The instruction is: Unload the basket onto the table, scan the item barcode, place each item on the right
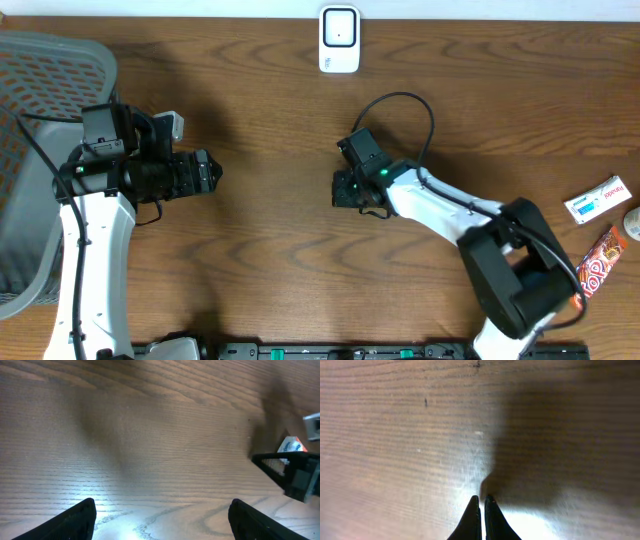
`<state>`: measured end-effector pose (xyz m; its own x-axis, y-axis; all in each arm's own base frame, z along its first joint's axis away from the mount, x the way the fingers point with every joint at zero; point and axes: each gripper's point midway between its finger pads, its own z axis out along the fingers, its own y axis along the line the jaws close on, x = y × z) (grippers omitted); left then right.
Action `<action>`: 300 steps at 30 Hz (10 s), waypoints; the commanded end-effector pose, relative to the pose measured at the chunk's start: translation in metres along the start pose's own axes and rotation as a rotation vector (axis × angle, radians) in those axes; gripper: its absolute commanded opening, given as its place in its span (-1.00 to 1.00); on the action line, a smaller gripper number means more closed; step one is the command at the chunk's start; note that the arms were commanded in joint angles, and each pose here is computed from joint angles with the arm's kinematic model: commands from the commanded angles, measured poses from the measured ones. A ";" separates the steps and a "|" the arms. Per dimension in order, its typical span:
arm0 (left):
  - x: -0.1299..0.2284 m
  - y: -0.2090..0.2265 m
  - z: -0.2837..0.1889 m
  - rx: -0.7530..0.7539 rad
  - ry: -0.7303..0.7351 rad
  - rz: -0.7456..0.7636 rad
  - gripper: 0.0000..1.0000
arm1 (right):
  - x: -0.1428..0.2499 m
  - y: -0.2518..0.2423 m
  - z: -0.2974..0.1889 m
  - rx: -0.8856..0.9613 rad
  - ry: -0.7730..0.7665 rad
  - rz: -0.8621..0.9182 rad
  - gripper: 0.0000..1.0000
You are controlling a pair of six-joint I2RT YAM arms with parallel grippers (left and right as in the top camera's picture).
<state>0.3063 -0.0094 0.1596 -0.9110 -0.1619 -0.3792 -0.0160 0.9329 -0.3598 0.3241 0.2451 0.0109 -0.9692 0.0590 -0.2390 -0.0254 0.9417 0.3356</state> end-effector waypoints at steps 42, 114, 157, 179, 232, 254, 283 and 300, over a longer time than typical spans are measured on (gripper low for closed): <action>-0.004 0.000 -0.002 -0.009 -0.007 0.021 0.70 | -0.011 -0.132 -0.046 0.173 0.105 0.282 -0.98; -0.004 0.000 -0.002 -0.009 -0.007 0.021 0.70 | 0.009 -0.083 -0.054 0.314 0.068 0.492 0.99; -0.004 0.000 -0.002 -0.009 -0.007 0.021 0.70 | 0.021 -0.080 0.005 0.343 0.155 0.363 0.32; -0.004 0.000 -0.002 -0.009 -0.007 0.021 0.70 | 0.014 0.014 -0.103 -0.003 0.535 0.219 0.29; -0.004 0.000 -0.002 -0.009 -0.007 0.021 0.70 | -0.370 0.049 -0.037 0.022 -1.017 -0.262 0.10; -0.004 0.000 -0.002 -0.009 -0.007 0.021 0.70 | -0.364 0.050 -0.112 0.205 -0.818 -0.344 0.03; -0.004 0.000 -0.002 -0.009 -0.007 0.021 0.70 | -0.108 -0.399 -0.240 0.784 0.108 0.584 0.99; -0.004 0.000 -0.002 -0.009 -0.007 0.021 0.70 | -0.084 -0.124 -0.442 -0.049 -0.450 0.348 0.98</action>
<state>0.3062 -0.0094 0.1595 -0.9113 -0.1612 -0.3788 -0.0157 0.9331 -0.3593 0.3177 -0.0507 0.3712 -0.7217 0.5202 -0.4567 0.3409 0.8413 0.4196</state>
